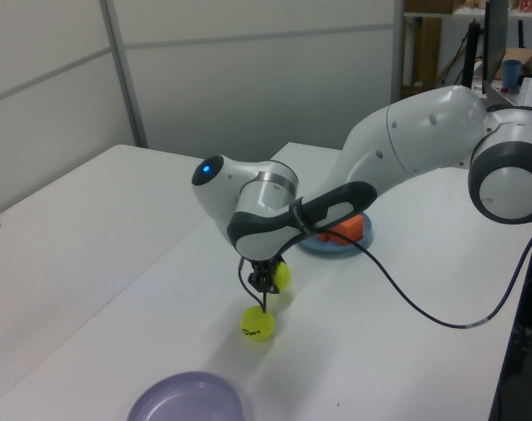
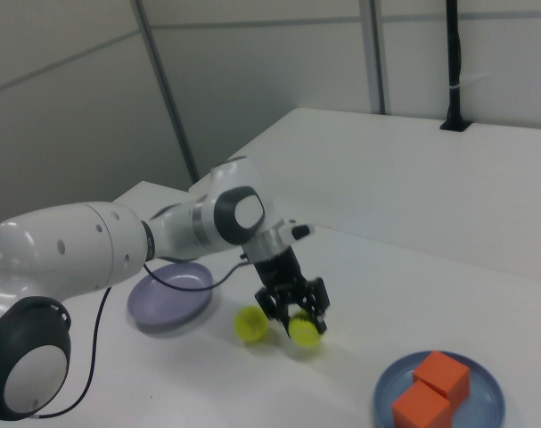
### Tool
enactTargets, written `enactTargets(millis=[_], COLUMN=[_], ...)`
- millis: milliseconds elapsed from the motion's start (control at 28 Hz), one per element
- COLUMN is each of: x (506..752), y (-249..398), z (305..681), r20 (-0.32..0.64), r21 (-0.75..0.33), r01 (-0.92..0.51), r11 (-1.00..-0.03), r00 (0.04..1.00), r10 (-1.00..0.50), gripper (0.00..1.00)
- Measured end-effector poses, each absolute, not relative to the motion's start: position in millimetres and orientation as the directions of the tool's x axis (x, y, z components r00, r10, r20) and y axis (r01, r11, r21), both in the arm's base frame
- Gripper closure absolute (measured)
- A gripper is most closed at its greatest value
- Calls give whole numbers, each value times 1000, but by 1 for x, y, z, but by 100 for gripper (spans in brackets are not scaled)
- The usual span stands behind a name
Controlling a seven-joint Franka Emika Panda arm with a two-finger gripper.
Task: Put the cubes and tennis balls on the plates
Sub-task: 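Carry the tennis ball onto the lavender plate and release it, then move the gripper to the other tennis ball and grasp it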
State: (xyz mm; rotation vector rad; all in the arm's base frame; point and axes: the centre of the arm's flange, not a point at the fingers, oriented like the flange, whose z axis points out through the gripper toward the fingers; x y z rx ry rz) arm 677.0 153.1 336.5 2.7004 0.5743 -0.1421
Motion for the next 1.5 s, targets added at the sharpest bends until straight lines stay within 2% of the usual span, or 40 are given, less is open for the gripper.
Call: enactTargets(millis=[179, 429, 643, 857, 964, 1000, 1036, 1071, 1143, 1500], x=[674, 638, 596, 559, 556, 557, 558, 560, 562, 587], y=[211, 305, 378, 428, 431, 429, 428, 427, 425, 390], z=[372, 395, 392, 369, 363, 363, 364, 366, 369, 406], r20=[-91, -26, -17, -28, -32, -30, -28, -26, -19, 29], r21=[305, 247, 235, 261, 262, 263, 263, 263, 263, 278], r01=[452, 511, 563, 563, 553, 547, 545, 542, 536, 466], r11=[-838, -823, -792, -784, -791, -794, -796, -798, -802, -840], r00=[890, 853, 818, 816, 824, 828, 829, 831, 834, 870], r10=[447, 522, 576, 577, 566, 560, 558, 555, 551, 493], gripper=[31, 31, 31, 30, 24, 15, 15, 7, 1, 0])
